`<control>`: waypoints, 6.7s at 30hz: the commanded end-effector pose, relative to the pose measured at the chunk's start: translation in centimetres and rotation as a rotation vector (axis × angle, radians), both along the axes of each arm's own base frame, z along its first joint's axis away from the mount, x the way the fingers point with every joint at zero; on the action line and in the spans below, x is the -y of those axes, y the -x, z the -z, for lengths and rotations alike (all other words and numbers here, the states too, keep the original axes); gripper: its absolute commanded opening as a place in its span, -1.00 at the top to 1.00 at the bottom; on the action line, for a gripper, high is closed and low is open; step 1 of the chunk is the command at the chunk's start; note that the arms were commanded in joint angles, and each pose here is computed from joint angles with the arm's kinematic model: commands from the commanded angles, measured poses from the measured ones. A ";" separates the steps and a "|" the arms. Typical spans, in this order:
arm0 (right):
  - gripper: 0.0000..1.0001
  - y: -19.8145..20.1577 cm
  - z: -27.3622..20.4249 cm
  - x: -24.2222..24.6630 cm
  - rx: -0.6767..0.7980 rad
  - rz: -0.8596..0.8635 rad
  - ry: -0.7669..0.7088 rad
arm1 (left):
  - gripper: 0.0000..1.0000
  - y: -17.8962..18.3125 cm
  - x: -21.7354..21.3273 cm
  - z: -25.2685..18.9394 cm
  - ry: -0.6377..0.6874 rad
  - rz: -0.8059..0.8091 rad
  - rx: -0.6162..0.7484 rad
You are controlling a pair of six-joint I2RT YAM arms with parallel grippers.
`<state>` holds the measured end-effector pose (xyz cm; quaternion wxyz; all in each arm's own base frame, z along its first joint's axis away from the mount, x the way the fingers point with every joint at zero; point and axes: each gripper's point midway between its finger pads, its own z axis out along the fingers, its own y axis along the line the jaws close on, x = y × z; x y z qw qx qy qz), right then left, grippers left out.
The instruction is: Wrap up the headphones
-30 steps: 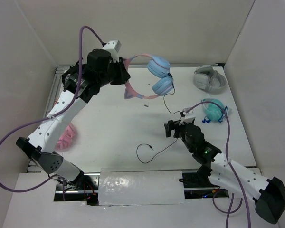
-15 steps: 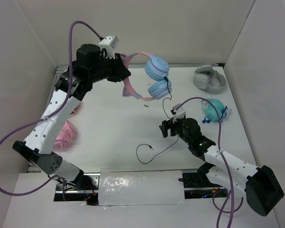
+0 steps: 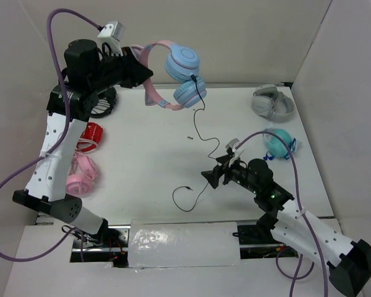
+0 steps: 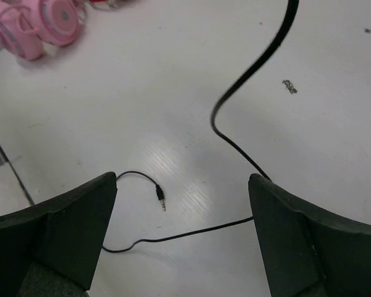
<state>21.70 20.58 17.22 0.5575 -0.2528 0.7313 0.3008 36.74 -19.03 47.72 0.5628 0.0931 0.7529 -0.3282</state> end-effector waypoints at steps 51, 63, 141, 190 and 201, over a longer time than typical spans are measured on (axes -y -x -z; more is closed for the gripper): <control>-0.69 -2.6 -0.5 1.9 -0.010 0.091 -0.042 | 1.00 6.0 1.2 -6.4 0.107 0.281 0.177; -0.53 -5.0 3.5 -1.6 -0.211 0.057 -0.084 | 1.00 7.6 1.4 -7.8 0.135 0.323 0.198; 1.00 4.0 -16.0 -9.5 0.056 -0.208 0.189 | 1.00 -9.0 -1.1 26.6 -0.420 -0.496 -0.632; 0.86 -12.7 -9.6 3.8 0.104 0.598 -0.448 | 1.00 11.6 12.0 8.7 -0.103 0.543 -0.022; 0.63 -11.0 -14.8 4.3 0.304 0.474 -0.609 | 1.00 15.4 18.3 7.6 -0.186 0.733 0.037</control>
